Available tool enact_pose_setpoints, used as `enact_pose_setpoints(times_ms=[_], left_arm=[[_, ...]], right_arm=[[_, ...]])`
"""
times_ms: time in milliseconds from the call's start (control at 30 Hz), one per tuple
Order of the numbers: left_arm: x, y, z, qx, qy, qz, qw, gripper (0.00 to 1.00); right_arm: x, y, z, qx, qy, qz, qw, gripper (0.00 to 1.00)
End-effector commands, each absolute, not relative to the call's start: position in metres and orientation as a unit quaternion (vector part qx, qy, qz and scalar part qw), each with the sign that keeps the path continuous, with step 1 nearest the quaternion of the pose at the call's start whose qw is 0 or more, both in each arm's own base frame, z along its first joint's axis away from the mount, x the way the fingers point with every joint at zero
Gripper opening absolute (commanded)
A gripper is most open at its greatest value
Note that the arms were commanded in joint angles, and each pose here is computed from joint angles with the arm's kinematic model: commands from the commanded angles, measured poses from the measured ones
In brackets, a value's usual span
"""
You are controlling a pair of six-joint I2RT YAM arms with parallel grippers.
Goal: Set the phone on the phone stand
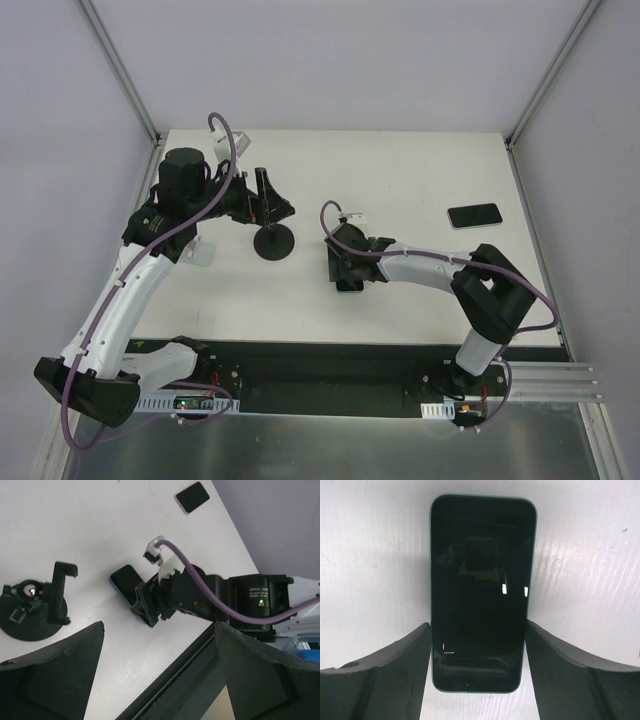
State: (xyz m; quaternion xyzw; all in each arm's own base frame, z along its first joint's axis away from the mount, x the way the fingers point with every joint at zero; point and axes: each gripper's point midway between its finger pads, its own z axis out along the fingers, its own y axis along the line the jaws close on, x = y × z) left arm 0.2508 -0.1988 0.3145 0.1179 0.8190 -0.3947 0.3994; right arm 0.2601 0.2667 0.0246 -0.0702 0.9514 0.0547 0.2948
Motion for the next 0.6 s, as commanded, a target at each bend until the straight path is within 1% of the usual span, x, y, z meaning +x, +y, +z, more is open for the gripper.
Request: enact_pose_setpoints(times_ms=[0, 33, 100, 133, 300, 333, 400, 433, 567], left_arm=[[0.259, -0.212, 0.352, 0.14, 0.794, -0.422, 0.415, 0.9], [0.262, -0.213, 0.36, 0.146, 0.789, -0.42, 0.425, 0.9], [0.269, -0.214, 0.358, 0.15, 0.791, -0.413, 0.426, 0.9], [0.271, -0.212, 0.357, 0.157, 0.79, -0.405, 0.433, 0.9], [0.274, -0.199, 0.326, 0.153, 0.809, -0.359, 0.439, 0.91], [0.274, -0.197, 0.323, 0.156, 0.81, -0.353, 0.442, 0.91], [0.272, -0.193, 0.314, 0.155, 0.814, -0.344, 0.442, 0.91], [0.271, -0.192, 0.312, 0.156, 0.814, -0.341, 0.444, 0.91], [0.267, -0.191, 0.312, 0.16, 0.81, -0.342, 0.449, 0.91]], right_arm=[[0.252, 0.264, 0.036, -0.061, 0.966, 0.045, 0.247, 0.35], [0.251, 0.263, 0.034, -0.062, 0.968, 0.041, 0.241, 0.43], [0.251, 0.262, 0.028, -0.064, 0.971, 0.035, 0.23, 0.5], [0.249, 0.265, 0.025, -0.069, 0.972, 0.042, 0.22, 0.55], [0.249, 0.265, 0.017, -0.079, 0.977, 0.025, 0.197, 0.66], [0.251, 0.268, 0.019, -0.081, 0.977, 0.027, 0.197, 0.71], [0.251, 0.263, 0.016, -0.085, 0.978, 0.009, 0.191, 0.76], [0.254, 0.265, 0.018, -0.086, 0.977, 0.006, 0.193, 0.81], [0.26, 0.269, 0.015, -0.089, 0.979, -0.007, 0.185, 0.87]])
